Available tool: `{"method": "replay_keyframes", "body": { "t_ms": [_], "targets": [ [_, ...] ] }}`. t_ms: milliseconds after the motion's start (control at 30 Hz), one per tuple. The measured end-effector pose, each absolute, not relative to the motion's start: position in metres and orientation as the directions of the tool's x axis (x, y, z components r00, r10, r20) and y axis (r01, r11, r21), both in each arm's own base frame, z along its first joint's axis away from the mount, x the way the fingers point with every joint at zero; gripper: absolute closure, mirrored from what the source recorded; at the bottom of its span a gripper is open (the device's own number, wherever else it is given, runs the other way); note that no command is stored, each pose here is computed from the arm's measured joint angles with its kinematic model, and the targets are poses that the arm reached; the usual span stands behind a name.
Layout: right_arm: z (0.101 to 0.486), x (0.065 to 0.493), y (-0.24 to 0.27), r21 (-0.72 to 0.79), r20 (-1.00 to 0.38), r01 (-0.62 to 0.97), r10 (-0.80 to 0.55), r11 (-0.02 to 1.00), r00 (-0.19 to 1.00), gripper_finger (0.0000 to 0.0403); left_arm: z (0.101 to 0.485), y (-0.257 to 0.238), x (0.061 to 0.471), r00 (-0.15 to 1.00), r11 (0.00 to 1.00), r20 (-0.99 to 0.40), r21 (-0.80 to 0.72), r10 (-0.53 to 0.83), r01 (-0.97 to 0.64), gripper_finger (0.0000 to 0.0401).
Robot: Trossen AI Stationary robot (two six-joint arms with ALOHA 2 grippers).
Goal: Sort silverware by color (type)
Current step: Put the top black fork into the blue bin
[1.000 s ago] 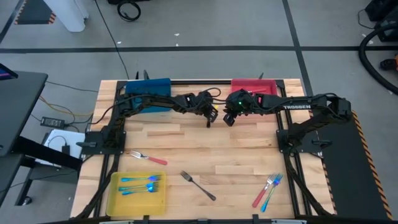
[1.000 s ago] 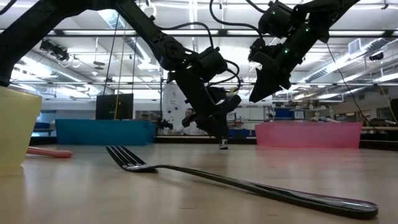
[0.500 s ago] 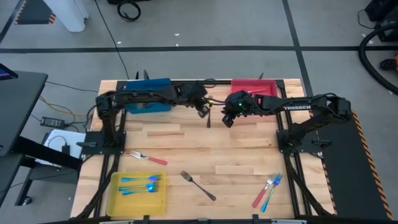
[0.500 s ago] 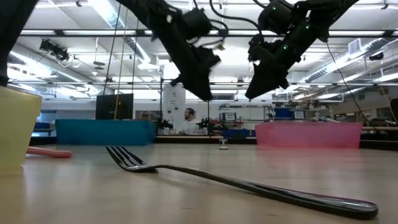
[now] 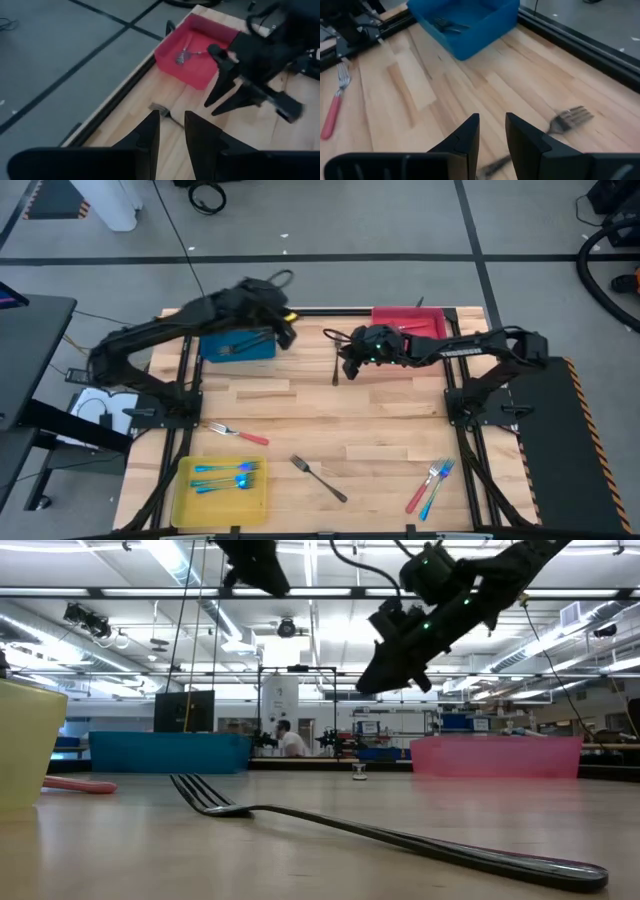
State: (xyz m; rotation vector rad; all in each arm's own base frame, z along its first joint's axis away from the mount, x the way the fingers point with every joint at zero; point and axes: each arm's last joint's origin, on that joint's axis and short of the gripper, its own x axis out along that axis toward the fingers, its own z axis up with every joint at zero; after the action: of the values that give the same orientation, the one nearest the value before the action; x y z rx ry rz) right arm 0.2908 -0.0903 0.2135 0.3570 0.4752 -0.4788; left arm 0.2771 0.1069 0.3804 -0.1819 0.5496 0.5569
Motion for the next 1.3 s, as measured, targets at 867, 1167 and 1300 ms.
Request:
{"method": "replay_keyframes", "body": {
  "t_ms": [867, 1167, 1300],
  "targets": [
    [0.176, 0.358, -0.146, 0.148, -0.801, 0.731, -0.352, 0.666, 0.484, 0.0297, 0.388, 0.090, 0.229, 0.600, 0.853, -0.673, 0.089, 0.432, -0.514, 0.0312],
    [0.158, 0.353, -0.152, 0.192, -0.858, 0.777, -0.282, 0.600, 0.429, 0.0297, 0.388, 0.090, 0.229, 0.601, 0.862, -0.672, 0.115, 0.434, -0.494, 0.0312],
    [0.158, 0.353, -0.153, 0.199, -0.855, 0.780, -0.284, 0.593, 0.434, 0.0297, 0.388, 0.090, 0.229, 0.602, 0.863, -0.671, 0.117, 0.434, -0.492, 0.0312]
  ]
}}
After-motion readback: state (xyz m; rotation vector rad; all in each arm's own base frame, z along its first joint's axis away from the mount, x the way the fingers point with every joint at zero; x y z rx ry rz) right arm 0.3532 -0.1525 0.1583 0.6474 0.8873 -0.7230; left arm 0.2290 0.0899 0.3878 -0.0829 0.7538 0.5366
